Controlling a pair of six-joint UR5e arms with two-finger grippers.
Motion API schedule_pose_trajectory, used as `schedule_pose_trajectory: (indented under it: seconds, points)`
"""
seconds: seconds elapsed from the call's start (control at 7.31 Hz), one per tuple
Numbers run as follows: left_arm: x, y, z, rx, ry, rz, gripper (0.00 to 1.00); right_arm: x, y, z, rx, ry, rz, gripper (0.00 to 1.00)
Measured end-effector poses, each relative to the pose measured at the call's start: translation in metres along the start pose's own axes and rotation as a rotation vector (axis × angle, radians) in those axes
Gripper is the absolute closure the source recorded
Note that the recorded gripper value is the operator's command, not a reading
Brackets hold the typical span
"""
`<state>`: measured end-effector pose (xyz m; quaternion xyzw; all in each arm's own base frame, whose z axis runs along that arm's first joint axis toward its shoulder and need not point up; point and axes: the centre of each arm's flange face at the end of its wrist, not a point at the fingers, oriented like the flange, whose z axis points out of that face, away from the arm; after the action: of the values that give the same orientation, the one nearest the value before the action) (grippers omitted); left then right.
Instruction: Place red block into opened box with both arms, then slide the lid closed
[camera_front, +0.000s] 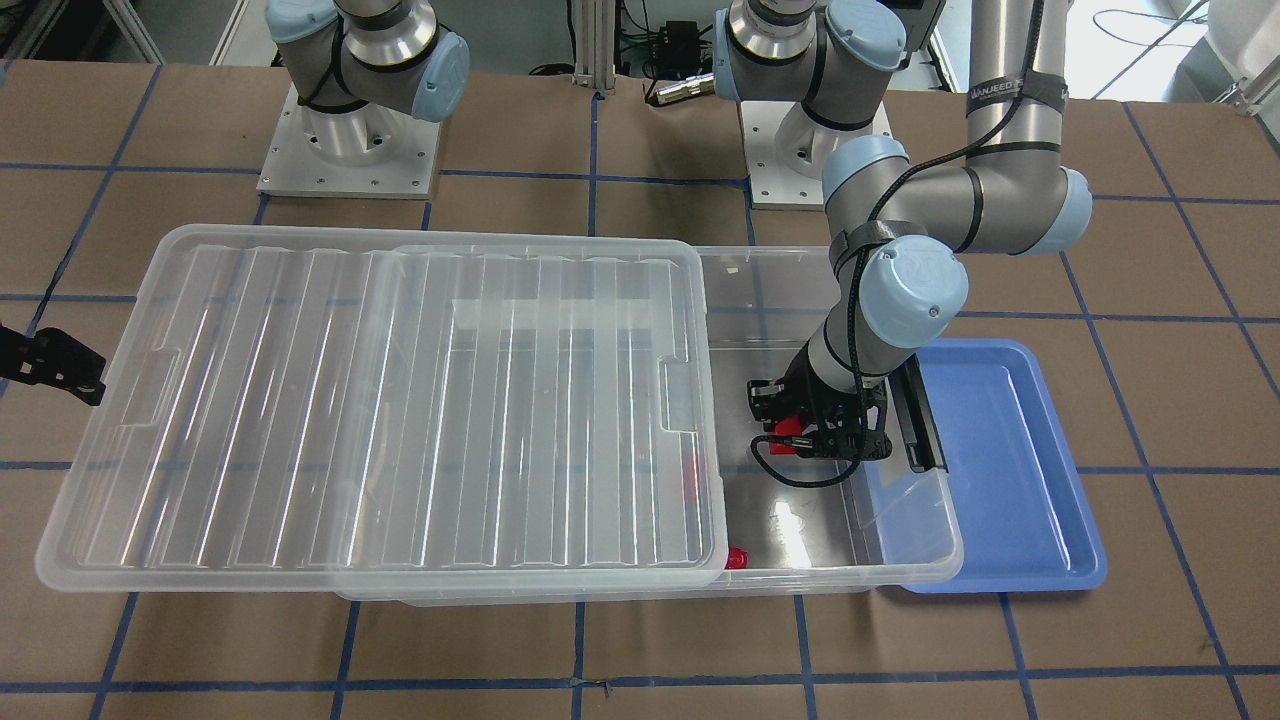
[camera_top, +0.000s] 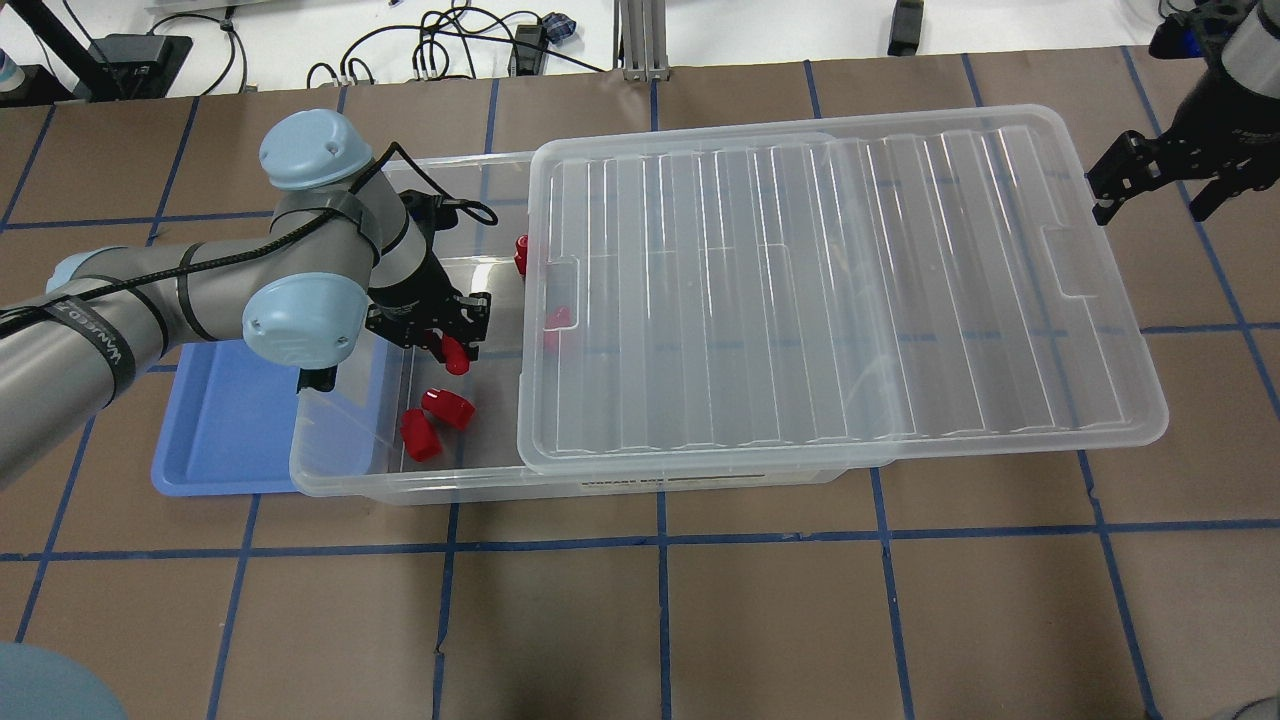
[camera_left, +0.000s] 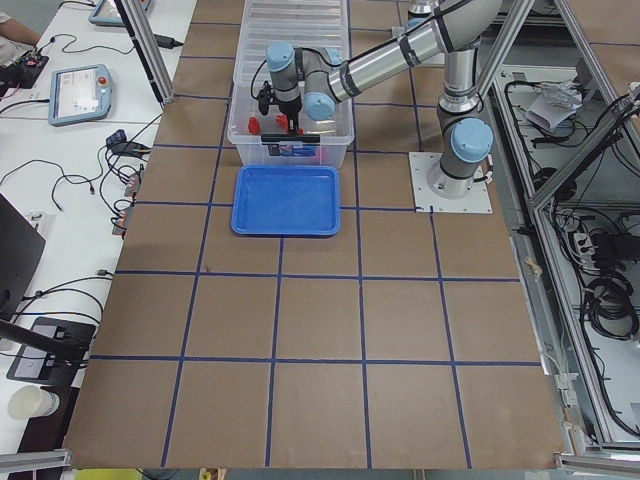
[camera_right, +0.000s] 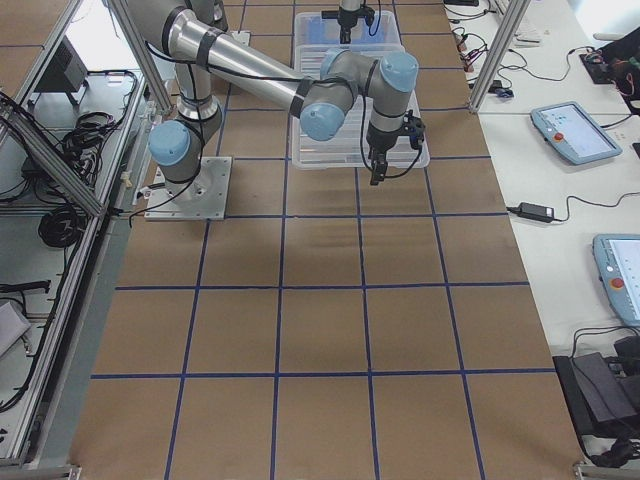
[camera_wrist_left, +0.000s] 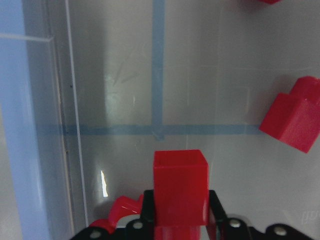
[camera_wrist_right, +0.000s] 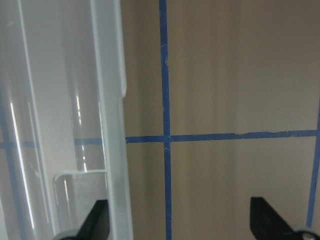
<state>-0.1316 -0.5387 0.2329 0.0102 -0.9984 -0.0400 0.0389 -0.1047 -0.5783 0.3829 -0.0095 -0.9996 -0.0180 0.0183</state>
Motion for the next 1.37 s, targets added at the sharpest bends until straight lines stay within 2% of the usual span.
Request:
schedule_pose_trajectory:
  seconds: [0.14,0.27,0.55,0.96,1.37]
  points:
    - [0.000,0.001,0.002,0.004,-0.004,0.002,0.53,0.000,0.000,0.000,-0.002,-0.002,0.001,0.00]
    - [-0.001,0.002,0.006,0.000,-0.009,0.002,0.22,-0.002,0.001,0.002,-0.012,-0.008,0.002,0.00]
    - [-0.002,-0.001,0.005,0.021,-0.012,-0.004,0.00,-0.003,0.003,0.004,-0.028,-0.015,0.003,0.00]
    - [0.004,-0.015,-0.057,0.096,-0.015,-0.008,0.00,-0.004,0.003,0.002,-0.023,-0.019,0.007,0.00]
    - [0.015,-0.003,-0.153,0.095,-0.015,-0.003,0.00,-0.005,0.003,0.001,-0.022,-0.019,0.008,0.00]
